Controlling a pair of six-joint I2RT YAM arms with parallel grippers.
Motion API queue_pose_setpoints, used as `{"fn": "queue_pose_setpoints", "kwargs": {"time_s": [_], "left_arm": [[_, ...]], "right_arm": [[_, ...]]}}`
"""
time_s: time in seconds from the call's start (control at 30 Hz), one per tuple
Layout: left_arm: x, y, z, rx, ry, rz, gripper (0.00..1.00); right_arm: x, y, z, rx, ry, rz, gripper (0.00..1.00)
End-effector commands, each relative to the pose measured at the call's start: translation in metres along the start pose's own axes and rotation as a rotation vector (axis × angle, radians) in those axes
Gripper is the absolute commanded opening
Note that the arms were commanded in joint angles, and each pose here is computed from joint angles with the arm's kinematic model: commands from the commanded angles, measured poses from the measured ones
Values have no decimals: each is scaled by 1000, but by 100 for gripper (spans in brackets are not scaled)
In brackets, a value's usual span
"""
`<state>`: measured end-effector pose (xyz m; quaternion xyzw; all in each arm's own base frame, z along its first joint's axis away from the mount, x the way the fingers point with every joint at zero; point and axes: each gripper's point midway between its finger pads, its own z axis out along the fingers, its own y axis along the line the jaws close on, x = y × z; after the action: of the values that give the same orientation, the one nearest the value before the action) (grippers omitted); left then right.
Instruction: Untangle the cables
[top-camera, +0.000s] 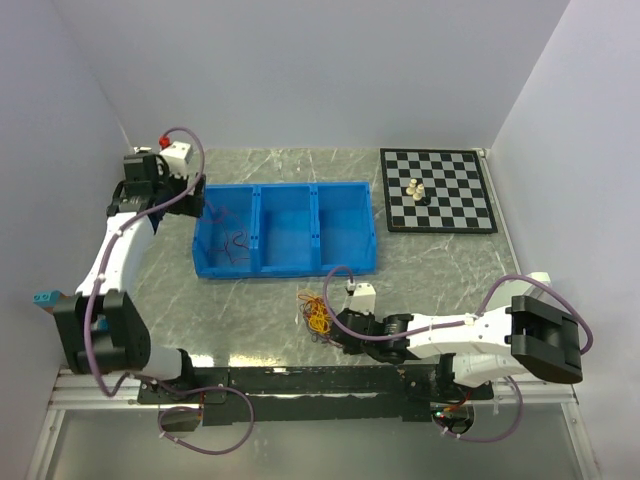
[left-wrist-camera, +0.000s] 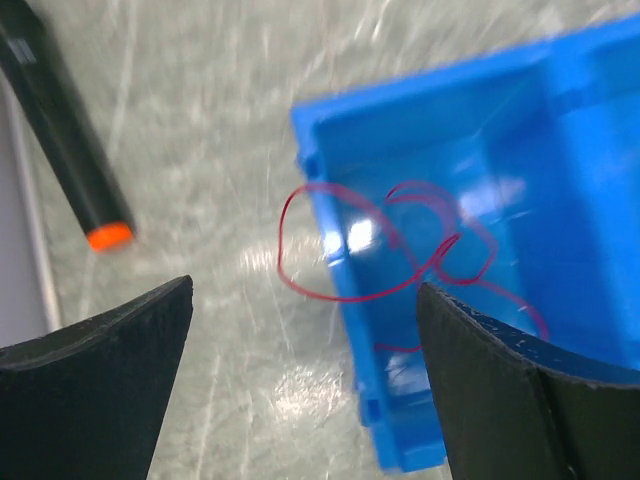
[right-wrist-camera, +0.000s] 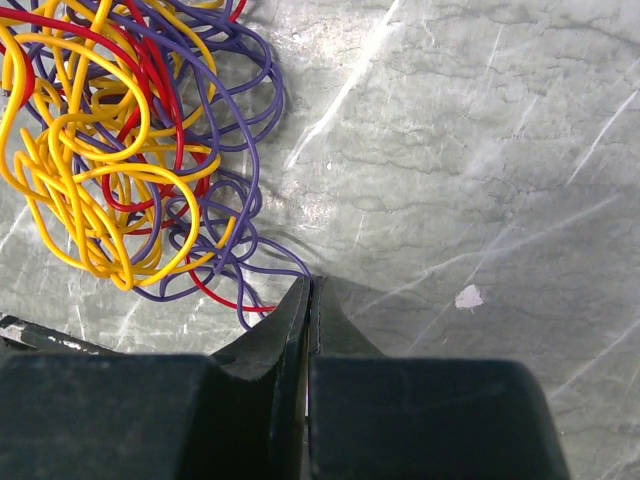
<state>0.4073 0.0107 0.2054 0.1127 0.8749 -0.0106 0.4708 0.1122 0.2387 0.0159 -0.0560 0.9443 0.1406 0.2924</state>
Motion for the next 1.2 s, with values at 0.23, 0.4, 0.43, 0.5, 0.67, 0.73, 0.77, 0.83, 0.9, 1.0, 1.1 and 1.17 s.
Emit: {"fn": "queue_pose_setpoints", "kwargs": {"time_s": [0.23,0.4,0.43,0.5,0.67,0.73,0.77,0.83,0.9,1.0,1.1,1.17], "left_arm": [[42,20,7,41,74,-145,96],[44,6,19,122,76,-216,90],[45,6,22,129,79,-232,90],[45,5,29,141,84,-261,88],[45,6,40,144,81,-298,80],[44,5,42,144,69,-312,71],[42,5,41,147,60,-315,65],[38,4,41,151,43,-310,53],[33,1,41,154,29,-347,40],[29,-5,40,162,20,-335,26],[31,-14,40,176,26,-317,15],[31,-17,38,176,19,-306,10]], "right_arm": [[-6,11,-1,-33,-24,11,0],[-5,11,-1,-38,-25,15,0],[-6,10,-1,-39,-28,19,0],[-5,9,-1,-37,-27,21,0],[-3,6,-1,-36,-28,24,0],[-3,6,-1,-37,-27,26,0],[-2,5,-1,-36,-27,24,0],[-2,5,0,-36,-25,25,0],[-2,5,0,-38,-26,24,0],[-2,6,0,-40,-27,25,0],[-2,6,-1,-42,-26,25,0],[-1,6,-1,-44,-26,27,0]]}}
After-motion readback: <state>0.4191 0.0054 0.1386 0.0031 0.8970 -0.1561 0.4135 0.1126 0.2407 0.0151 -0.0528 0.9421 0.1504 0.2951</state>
